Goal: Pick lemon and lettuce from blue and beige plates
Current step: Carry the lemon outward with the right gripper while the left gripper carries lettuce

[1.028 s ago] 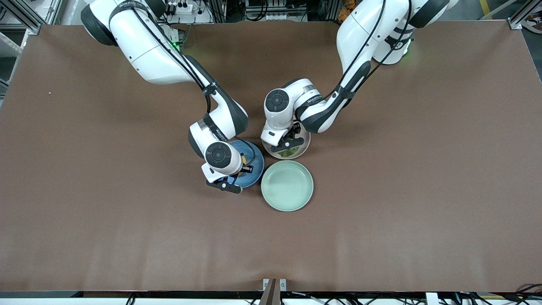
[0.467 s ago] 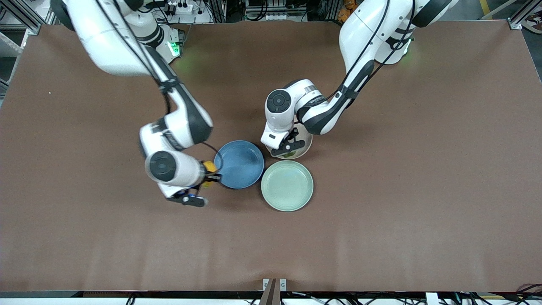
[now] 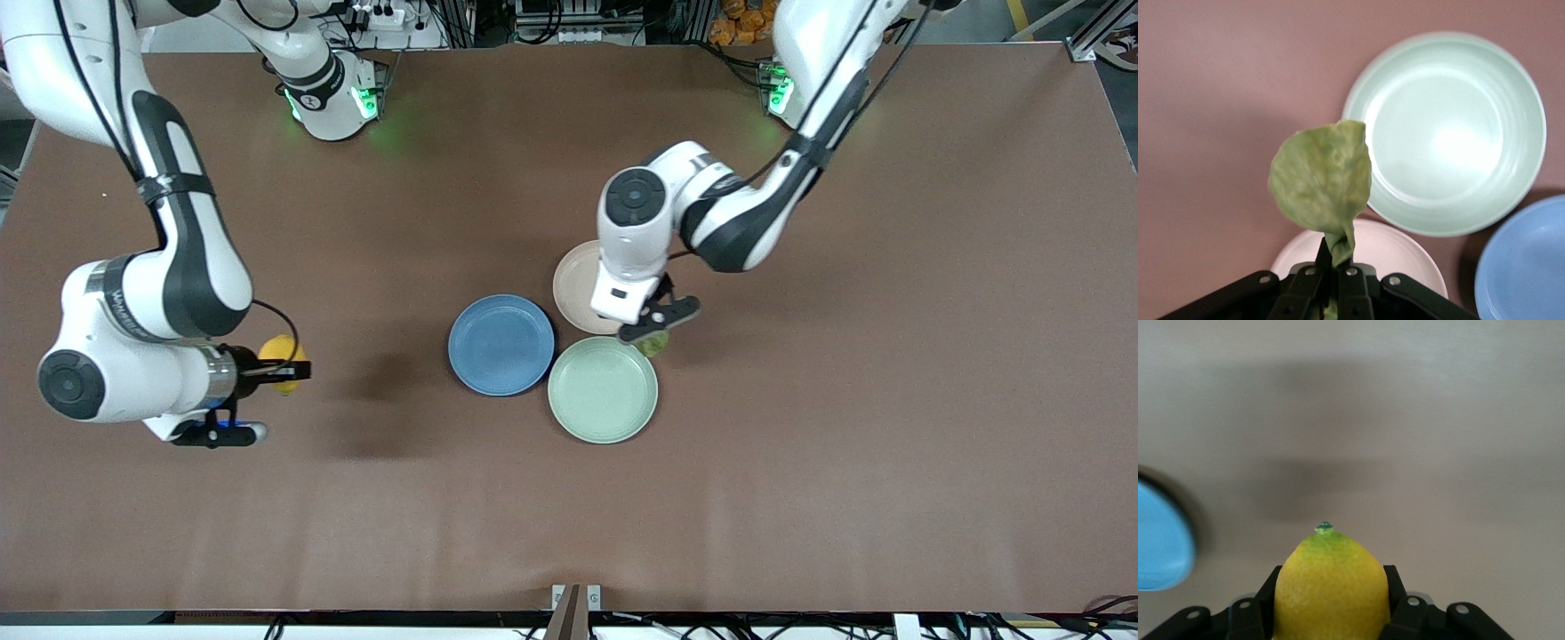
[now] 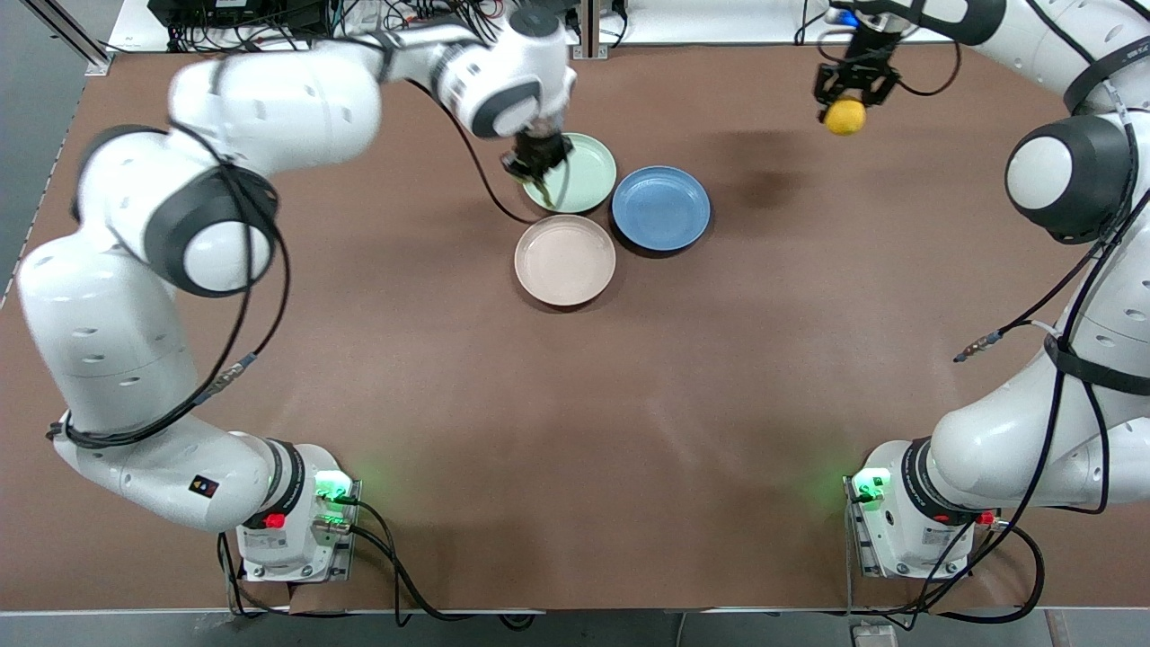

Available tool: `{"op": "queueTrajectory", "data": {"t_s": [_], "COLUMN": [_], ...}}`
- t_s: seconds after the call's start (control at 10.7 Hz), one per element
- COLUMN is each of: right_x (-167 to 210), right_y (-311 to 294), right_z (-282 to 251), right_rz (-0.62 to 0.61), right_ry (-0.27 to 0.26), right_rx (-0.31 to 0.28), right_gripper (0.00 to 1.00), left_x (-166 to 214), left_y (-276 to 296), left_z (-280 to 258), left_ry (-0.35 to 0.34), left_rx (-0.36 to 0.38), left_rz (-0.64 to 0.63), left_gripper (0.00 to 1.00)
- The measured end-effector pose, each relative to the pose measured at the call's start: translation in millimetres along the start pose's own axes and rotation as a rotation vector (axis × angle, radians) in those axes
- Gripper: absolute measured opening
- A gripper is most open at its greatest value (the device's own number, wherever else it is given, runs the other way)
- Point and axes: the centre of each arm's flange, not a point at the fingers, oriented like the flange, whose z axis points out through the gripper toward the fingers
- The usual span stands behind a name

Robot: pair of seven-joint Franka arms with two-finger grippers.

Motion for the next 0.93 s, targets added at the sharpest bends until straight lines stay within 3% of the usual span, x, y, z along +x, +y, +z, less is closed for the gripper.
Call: {"op": "queueTrajectory", "data": {"t_s": [0.19, 0.56, 0.93], "right_x": [3, -11, -17], "right_y": [29, 54, 56], "right_z": [42, 132, 143], "right_rz": [-0.054, -0.049, -0.046], "right_ry": [0.035, 0.084, 0.077], "right_rx": [-0.024, -0.03, -0.029], "right_gripper": [0.63, 0.63, 0.63], "left_x": [64, 178, 204], "left_y": [-47, -165, -205], "left_z": [-12, 18, 80], "left_ry": [-0.013, -0.076, -0.152], "left_rx": [0.008, 0.041, 0.062], "left_rz": [0.069, 0.195, 0.219], "left_gripper": [0.06, 0.06, 0.06]}}
